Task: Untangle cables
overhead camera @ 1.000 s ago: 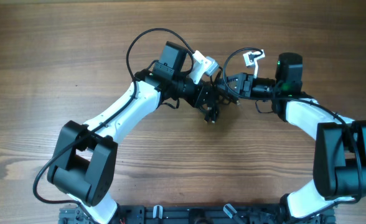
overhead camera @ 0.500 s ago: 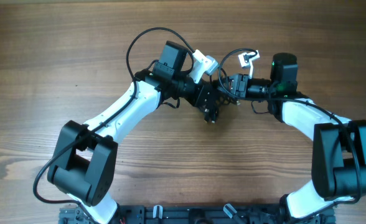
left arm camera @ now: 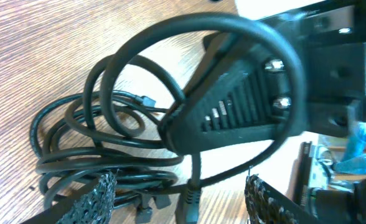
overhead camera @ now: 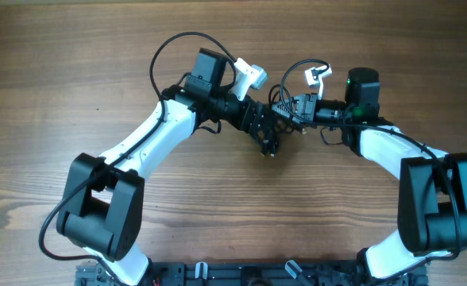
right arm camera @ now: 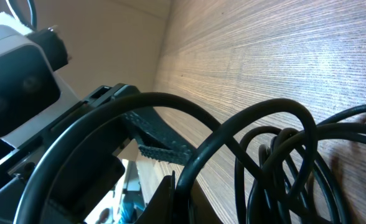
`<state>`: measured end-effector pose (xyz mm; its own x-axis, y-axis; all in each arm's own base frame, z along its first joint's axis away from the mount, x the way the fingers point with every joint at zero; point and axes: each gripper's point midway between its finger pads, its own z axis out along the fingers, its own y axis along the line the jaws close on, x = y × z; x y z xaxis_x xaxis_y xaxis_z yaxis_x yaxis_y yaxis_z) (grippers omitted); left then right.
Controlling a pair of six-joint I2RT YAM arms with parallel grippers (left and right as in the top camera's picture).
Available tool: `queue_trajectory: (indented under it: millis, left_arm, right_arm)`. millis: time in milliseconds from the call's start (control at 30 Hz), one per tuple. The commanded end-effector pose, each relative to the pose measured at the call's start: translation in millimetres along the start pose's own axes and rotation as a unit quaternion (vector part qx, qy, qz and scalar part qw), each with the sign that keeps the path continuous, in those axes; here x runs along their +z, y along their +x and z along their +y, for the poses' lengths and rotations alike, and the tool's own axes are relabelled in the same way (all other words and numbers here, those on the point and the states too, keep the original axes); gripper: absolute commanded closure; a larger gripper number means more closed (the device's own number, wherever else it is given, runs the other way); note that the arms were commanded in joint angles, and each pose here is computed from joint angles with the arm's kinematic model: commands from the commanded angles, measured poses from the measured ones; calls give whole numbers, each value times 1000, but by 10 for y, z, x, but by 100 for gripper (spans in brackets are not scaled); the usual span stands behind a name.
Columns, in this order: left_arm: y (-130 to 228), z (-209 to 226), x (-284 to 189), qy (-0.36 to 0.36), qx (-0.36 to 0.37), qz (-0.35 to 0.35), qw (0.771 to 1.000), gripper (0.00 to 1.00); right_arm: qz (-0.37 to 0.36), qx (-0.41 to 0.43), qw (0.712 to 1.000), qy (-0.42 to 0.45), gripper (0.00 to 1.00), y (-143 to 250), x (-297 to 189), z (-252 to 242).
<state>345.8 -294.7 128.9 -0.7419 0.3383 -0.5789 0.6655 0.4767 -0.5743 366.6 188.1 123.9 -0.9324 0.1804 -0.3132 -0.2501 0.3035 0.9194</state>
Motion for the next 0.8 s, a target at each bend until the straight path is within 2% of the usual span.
queue_trajectory:
  millis: [0, 100, 200, 367, 433, 567, 767]
  left_arm:
    - [-181, -227, -141, 36, -59, -30, 997, 35]
    - [-268, -190, -146, 29, -142, -45, 988, 41]
    - [-400, -207, -162, 39, -194, -66, 978, 46]
    - [-628, -246, -208, 60, -255, -102, 960, 42]
    - [-675, -190, -210, 48, -288, -115, 949, 35]
    - [-684, -3, -204, 2, -342, -138, 929, 36]
    - [-642, 10, -175, -4, -364, -133, 922, 38]
  right_arm:
    - [1, 7, 1000, -5, 96, -27, 30, -4]
    - [7, -19, 1000, -13, 96, -2, 30, 23]
    - [16, -32, 999, -22, 96, 33, 28, 51]
    - [20, -37, 999, -24, 96, 52, 28, 55]
    - [23, -41, 999, -27, 96, 68, 44, 68]
    - [32, -53, 998, -30, 96, 121, 106, 101]
    - [34, -54, 998, -31, 96, 132, 120, 107]
